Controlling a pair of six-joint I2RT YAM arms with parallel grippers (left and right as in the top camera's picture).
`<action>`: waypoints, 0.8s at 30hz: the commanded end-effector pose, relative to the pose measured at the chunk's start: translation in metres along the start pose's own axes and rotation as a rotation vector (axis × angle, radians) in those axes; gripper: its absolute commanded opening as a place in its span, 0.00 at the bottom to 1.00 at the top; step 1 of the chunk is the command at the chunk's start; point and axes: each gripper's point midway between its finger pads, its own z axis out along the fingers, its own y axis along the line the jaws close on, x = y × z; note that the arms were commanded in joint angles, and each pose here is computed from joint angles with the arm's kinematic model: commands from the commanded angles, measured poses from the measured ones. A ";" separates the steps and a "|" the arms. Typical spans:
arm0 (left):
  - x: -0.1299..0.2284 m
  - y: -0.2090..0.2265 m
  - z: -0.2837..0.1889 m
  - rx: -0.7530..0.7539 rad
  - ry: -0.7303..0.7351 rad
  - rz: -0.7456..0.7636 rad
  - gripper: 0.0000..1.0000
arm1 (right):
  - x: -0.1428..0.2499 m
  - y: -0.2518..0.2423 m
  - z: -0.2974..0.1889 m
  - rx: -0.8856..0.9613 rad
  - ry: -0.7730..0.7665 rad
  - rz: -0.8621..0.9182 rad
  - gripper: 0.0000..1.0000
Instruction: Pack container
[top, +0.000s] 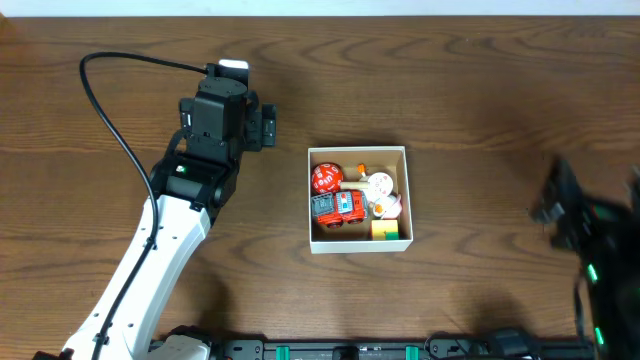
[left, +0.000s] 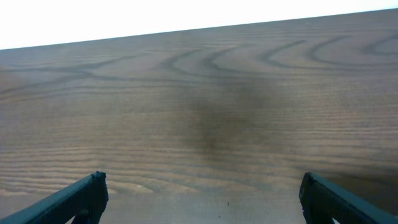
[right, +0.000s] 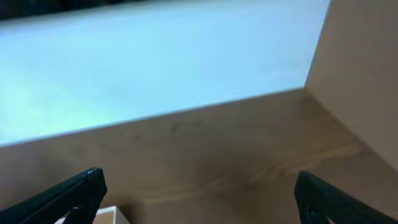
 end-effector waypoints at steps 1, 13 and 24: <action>-0.006 0.004 -0.004 -0.013 -0.018 -0.012 0.98 | -0.004 -0.009 -0.033 -0.028 -0.071 0.022 0.99; -0.005 0.004 -0.004 -0.013 -0.015 -0.011 0.98 | 0.049 -0.017 -0.074 -0.120 -0.120 0.046 0.99; -0.005 0.004 -0.004 -0.013 -0.014 -0.011 0.98 | 0.132 -0.011 0.020 -0.122 -0.131 0.055 0.99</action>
